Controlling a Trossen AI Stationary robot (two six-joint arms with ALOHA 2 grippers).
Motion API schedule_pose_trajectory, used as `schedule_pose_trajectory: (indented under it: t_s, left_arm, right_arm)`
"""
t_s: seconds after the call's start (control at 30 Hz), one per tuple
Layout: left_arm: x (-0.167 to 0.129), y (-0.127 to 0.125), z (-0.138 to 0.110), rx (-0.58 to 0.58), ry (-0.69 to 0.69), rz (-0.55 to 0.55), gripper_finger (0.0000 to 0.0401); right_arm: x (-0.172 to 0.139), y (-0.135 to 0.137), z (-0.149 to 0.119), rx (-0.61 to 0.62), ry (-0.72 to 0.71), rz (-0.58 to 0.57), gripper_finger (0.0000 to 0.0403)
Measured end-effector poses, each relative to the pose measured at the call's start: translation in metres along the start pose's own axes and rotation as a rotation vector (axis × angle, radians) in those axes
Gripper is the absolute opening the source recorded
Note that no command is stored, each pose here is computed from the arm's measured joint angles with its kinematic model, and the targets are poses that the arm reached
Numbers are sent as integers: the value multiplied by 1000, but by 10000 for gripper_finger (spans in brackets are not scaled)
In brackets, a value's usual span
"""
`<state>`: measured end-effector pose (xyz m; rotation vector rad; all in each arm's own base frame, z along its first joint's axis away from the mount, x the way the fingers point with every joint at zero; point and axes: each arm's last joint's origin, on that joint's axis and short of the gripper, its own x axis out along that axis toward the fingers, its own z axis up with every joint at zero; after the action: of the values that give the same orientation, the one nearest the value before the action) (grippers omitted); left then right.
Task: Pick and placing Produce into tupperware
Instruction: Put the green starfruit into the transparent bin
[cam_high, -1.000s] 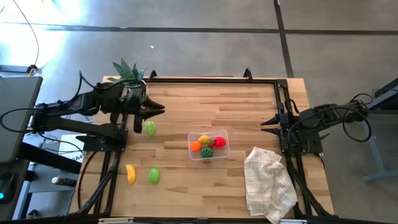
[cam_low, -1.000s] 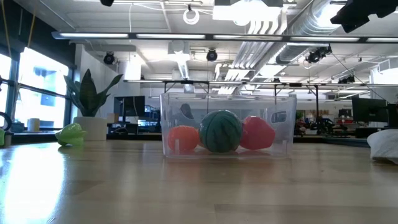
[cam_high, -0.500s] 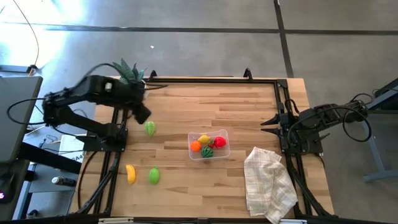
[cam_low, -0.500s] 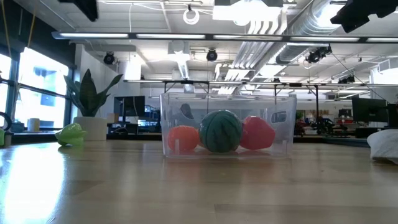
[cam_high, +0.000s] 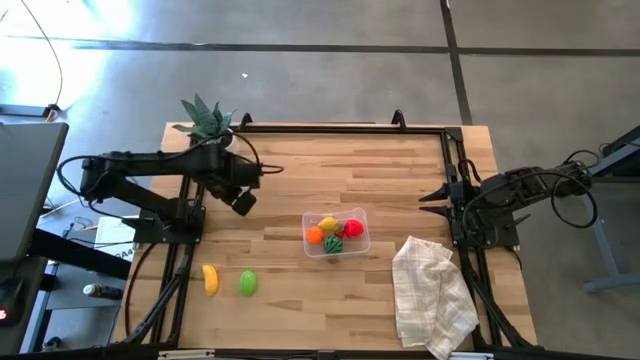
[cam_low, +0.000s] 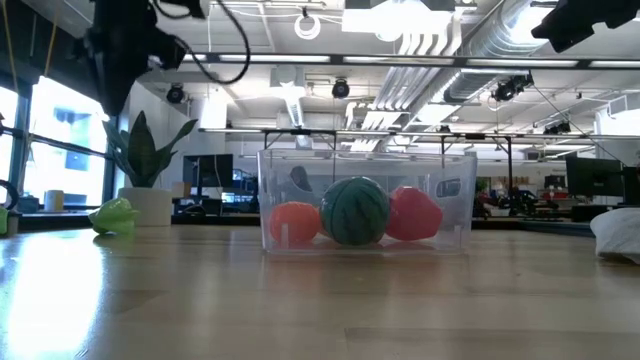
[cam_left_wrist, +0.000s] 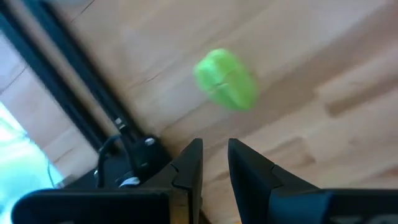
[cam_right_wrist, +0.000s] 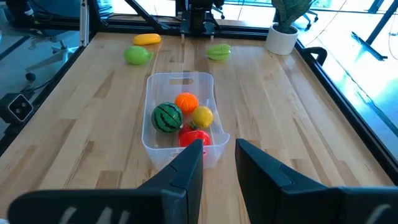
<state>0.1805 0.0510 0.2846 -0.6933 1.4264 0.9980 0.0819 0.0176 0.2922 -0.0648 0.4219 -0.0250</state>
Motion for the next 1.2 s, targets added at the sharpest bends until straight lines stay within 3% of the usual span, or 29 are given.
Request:
schedule_pose_trajectory:
  t_s: [0.17,0.37,0.67,1.0,1.2]
  left_arm:
    - [25,-1,-5,-19,43,36,67]
    - [53,-9,-5,-30,72,-63,67]
    - [58,-12,-1,16,61,-126,77]
    - [58,-12,0,8,62,-142,210]
    - [59,-8,5,-64,49,-129,274]
  right_arm:
    - [0,0,0,0,0,0,84]
    - [0,0,0,0,0,0,84]
    - [0,0,0,0,0,0,84]
    - [0,0,0,0,0,0,84]
    - [0,0,0,0,0,0,84]
